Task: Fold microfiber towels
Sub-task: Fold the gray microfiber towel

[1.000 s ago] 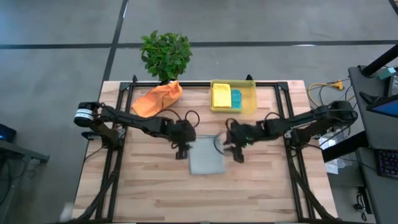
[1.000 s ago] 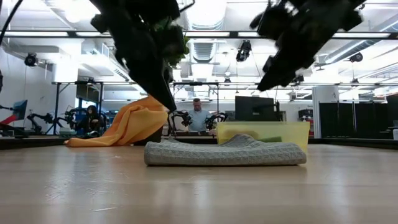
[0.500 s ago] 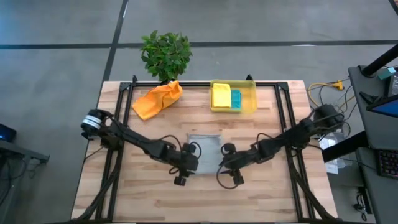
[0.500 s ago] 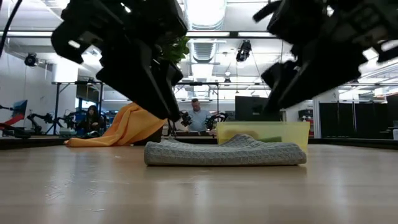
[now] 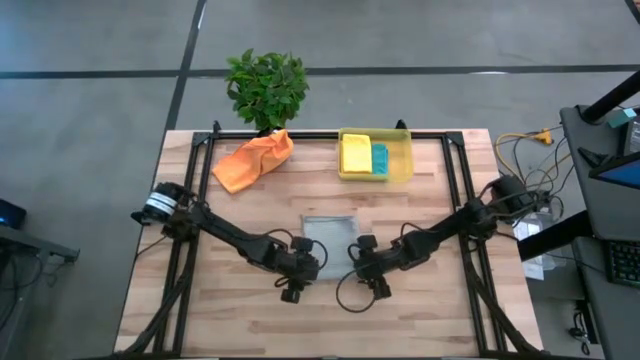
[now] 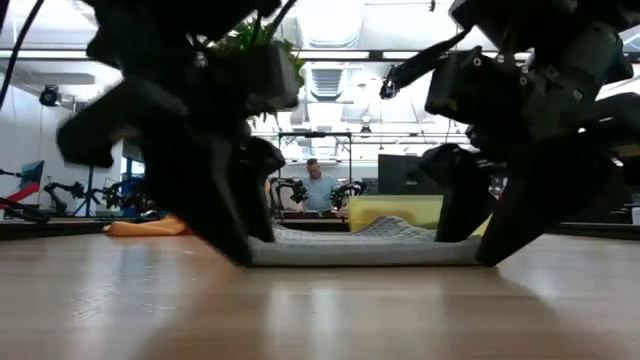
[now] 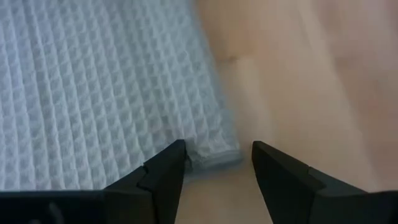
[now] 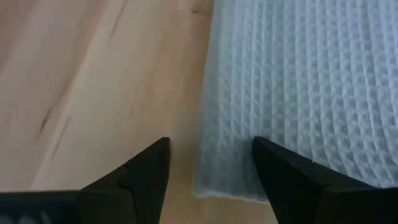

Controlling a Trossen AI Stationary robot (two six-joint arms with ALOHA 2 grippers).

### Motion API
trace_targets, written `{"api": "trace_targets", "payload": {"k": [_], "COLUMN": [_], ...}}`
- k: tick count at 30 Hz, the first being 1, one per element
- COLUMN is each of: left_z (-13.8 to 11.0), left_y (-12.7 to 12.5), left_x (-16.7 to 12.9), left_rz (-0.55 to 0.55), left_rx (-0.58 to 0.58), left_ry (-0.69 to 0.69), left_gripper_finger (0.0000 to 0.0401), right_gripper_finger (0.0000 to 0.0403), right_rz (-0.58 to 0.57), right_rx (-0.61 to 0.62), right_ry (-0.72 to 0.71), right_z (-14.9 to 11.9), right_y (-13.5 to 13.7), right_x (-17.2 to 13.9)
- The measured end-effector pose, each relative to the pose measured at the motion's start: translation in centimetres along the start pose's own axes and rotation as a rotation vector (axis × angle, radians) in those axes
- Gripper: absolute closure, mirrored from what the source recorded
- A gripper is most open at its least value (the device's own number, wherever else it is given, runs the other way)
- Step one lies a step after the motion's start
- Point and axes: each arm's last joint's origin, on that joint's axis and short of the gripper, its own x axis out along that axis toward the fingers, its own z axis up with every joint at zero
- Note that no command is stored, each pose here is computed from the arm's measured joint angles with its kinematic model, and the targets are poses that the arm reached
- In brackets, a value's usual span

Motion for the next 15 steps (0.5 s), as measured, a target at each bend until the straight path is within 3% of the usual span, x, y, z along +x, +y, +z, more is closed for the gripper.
{"api": "trace_targets", "payload": {"k": [8, 15], "left_z": [-0.2, -0.4], "left_y": [-0.2, -0.4], "left_x": [1.9, 1.9], "left_rz": [0.047, 0.115], "left_rx": [-0.09, -0.078], "left_ry": [0.014, 0.008], "left_gripper_finger": [0.0225, 0.0254], "right_gripper_finger": [0.019, 0.0248], "right_rz": [-0.084, -0.135], "right_rx": [-0.008, -0.028], "right_ry": [0.023, 0.05], "right_z": [-0.4, -0.9], "right_y": [0.1, 0.5], "right_x": [-0.3, 0.2]}}
